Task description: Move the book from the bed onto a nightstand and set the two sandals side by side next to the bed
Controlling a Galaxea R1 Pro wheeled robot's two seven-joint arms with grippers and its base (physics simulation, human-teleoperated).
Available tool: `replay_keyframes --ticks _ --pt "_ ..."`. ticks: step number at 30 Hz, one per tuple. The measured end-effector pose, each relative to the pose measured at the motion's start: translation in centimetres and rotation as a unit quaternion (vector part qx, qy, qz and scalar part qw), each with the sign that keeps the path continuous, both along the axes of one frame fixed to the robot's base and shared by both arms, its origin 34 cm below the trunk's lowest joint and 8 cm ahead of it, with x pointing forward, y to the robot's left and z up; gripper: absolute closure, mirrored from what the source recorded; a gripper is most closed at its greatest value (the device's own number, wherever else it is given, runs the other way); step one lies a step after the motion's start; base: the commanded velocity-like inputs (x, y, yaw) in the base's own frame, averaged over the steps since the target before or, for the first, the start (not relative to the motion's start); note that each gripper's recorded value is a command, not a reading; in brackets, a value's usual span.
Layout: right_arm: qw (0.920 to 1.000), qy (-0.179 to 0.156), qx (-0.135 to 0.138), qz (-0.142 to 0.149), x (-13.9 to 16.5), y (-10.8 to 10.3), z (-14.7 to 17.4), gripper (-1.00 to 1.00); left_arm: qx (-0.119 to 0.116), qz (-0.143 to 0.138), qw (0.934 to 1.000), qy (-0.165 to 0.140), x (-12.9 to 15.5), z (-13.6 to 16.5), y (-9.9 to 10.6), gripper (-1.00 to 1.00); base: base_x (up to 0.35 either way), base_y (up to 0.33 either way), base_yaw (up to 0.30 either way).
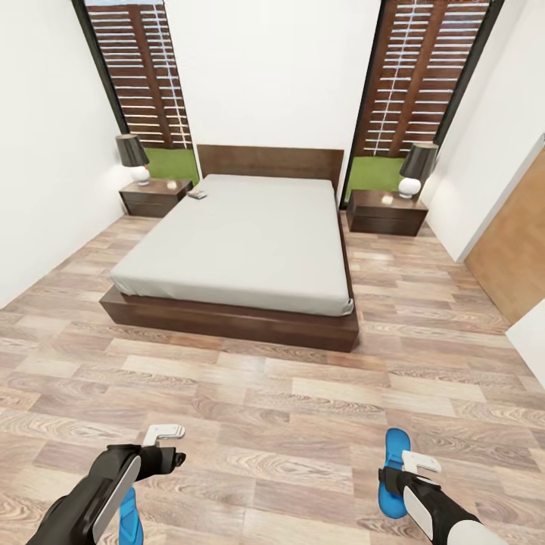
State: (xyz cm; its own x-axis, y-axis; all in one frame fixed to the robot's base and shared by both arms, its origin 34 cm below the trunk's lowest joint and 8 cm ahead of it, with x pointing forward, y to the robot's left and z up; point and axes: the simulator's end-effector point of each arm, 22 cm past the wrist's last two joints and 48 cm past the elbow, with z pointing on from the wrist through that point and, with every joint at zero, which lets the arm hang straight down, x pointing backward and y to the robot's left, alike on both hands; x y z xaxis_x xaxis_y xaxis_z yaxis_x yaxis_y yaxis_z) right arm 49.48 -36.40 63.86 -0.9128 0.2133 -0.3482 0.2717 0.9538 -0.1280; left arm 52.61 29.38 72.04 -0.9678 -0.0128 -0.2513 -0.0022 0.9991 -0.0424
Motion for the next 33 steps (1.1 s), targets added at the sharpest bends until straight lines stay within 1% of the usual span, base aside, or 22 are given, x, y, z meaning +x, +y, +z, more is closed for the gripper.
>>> replay_keyframes --ticks 33 --pt "0.9996 -0.027 0.000 0.000 1.9 0.0 2.1 1.00 0.000 0.000 0.9996 -0.027 1.5 2.3 0.0 -1.00 0.000 0.000 0.000"
